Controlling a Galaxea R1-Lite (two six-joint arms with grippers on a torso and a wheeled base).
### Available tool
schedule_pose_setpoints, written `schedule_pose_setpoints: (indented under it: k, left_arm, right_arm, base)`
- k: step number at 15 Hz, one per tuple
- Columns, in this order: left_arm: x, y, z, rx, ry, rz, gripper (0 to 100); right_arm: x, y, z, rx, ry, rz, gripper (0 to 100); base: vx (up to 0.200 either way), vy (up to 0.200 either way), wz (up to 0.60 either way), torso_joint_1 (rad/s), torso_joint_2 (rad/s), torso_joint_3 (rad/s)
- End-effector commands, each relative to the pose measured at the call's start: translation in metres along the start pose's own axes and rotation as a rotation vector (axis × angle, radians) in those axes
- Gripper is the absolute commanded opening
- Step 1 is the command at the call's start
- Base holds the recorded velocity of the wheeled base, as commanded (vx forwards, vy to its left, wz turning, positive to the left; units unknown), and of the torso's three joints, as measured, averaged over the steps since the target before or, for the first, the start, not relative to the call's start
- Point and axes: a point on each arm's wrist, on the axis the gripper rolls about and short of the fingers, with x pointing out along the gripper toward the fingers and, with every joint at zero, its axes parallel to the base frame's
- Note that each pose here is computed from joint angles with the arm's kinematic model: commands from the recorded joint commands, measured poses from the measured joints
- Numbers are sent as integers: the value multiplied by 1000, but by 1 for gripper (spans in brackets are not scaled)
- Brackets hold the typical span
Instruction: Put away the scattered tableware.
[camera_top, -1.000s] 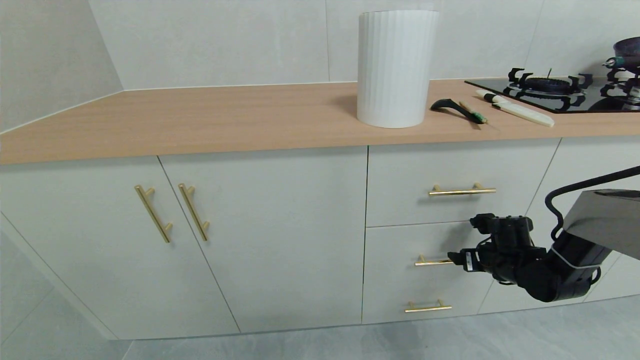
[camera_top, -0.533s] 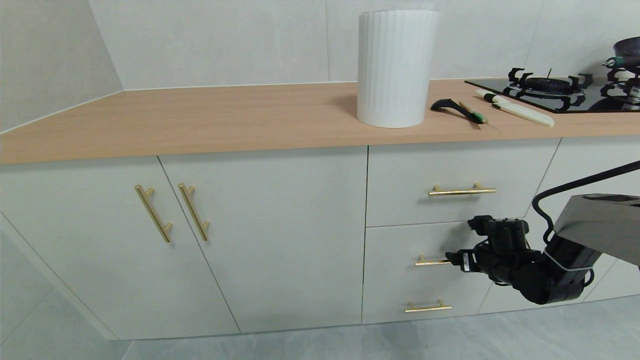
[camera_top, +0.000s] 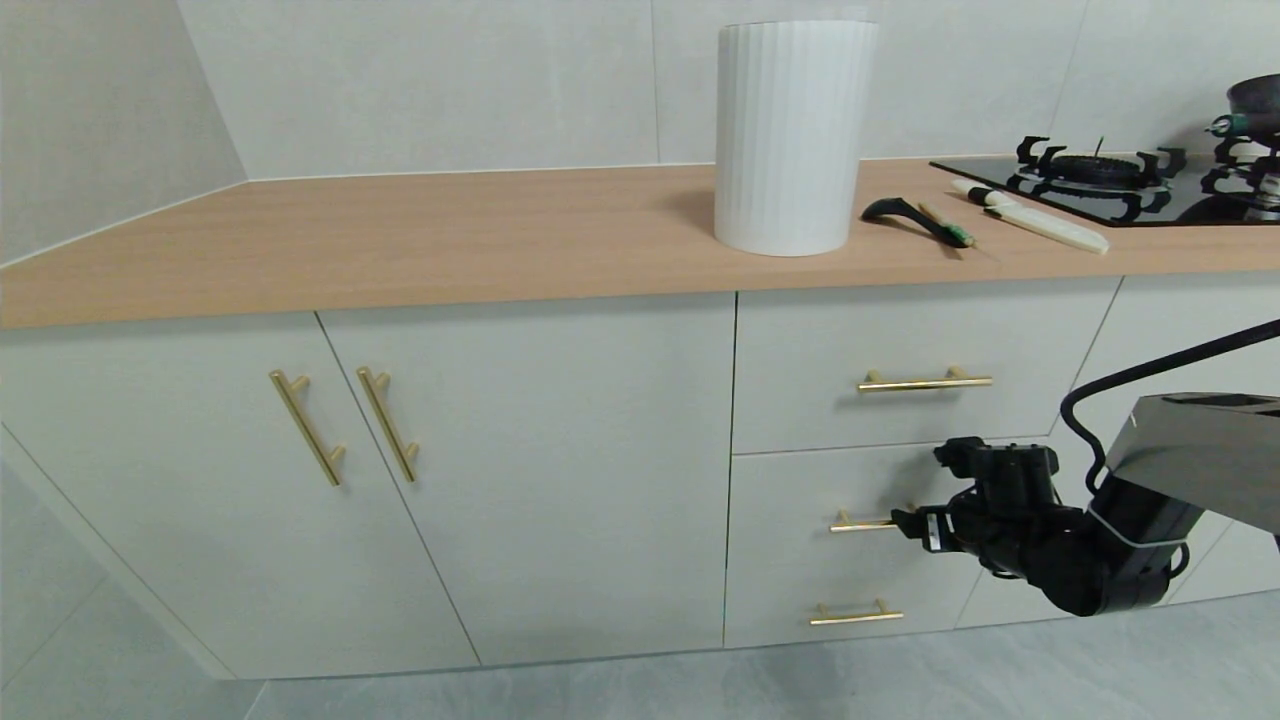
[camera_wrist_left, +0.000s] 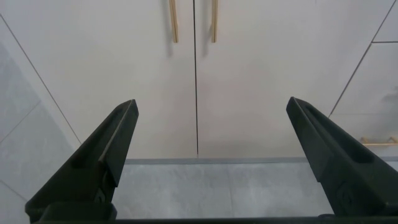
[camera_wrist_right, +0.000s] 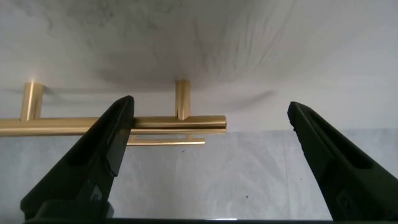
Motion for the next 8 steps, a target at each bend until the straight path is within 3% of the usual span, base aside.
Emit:
schedule_pose_setpoints:
  k: [1,8]
  left_arm:
    - [0,0,0,0,2,1,100]
    - [0,0,0,0,2,1,100]
  right_arm:
    - [-1,0,-3,-6,17,1,100]
    - [-12,-1,-16,-25,69,2,100]
  base:
    - [0,0,0,0,0,0]
    - [0,0,0,0,0,0]
